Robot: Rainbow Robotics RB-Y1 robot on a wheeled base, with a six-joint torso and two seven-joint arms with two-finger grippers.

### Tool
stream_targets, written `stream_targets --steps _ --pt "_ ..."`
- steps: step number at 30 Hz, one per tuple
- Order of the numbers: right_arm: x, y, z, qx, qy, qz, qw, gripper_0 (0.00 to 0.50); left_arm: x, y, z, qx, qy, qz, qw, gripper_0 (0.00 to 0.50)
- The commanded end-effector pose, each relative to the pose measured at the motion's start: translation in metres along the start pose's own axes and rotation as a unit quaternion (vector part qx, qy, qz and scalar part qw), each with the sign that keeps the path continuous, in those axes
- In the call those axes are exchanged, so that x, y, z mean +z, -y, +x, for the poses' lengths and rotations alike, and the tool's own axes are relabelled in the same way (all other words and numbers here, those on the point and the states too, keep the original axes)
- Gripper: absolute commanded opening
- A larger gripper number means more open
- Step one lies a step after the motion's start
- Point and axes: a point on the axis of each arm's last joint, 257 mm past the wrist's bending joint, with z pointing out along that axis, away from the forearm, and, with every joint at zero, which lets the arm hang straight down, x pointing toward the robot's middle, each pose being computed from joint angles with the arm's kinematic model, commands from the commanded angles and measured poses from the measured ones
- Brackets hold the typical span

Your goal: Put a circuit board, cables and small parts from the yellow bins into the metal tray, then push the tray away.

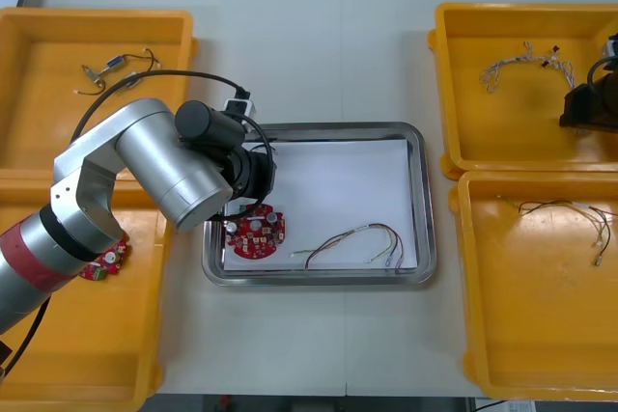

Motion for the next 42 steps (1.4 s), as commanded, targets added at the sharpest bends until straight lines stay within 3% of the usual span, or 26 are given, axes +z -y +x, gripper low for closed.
stream_targets --steps 1,2,3,4,7,10,16,23,28,31,37,42 --pt "-0.011 -0.014 -0.024 -0.026 0.021 -0.003 0.999 0.426 -0.004 0.024 -0.005 0.005 0.009 0.020 0.9997 0.357" --pt "-0.011 -0.014 -0.023 -0.025 0.020 -0.003 0.999 0.359 -0.003 0.023 -0.005 0.005 0.008 0.019 0.9998 0.401" --pt "-0.010 -0.014 -0.023 -0.026 0.020 -0.003 0.999 0.204 -0.003 0.024 -0.005 0.004 0.009 0.020 0.9998 0.491" --pt "-0.011 -0.015 -0.023 -0.026 0.020 -0.004 0.999 0.074 -0.004 0.025 -0.004 0.003 0.008 0.022 0.9997 0.500" --pt "-0.011 -0.015 -0.024 -0.026 0.021 -0.005 0.999 0.000 -0.004 0.025 -0.006 0.002 0.010 0.022 0.9997 0.500" --pt "-0.012 -0.018 -0.025 -0.025 0.023 -0.010 0.999 0.000 -0.006 0.028 -0.007 0.001 0.012 0.025 0.9996 0.500" --pt "-0.026 -0.024 -0.045 -0.032 0.050 -0.015 0.998 0.000 -0.016 0.035 -0.015 -0.009 0.020 0.035 0.9991 0.500" --pt "-0.048 -0.034 -0.069 -0.048 0.082 -0.020 0.995 0.000 -0.050 0.050 -0.033 -0.042 0.013 0.060 0.9972 0.500" --pt "-0.060 -0.047 -0.068 -0.063 0.074 -0.027 0.995 0.000 -0.080 0.037 -0.050 -0.072 0.013 0.065 0.9952 0.500" --pt "-0.068 -0.057 -0.062 -0.074 0.059 -0.032 0.995 0.000 -0.099 0.015 -0.059 -0.091 0.007 0.057 0.9942 0.500" --pt "-0.085 -0.075 -0.044 -0.096 0.024 -0.040 0.994 0.000 -0.129 -0.047 -0.071 -0.101 -0.004 0.019 0.9947 0.500" --pt "-0.089 -0.093 -0.031 -0.104 0.001 -0.058 0.993 0.000 -0.145 -0.101 -0.080 -0.140 -0.002 -0.018 0.9900 0.500"
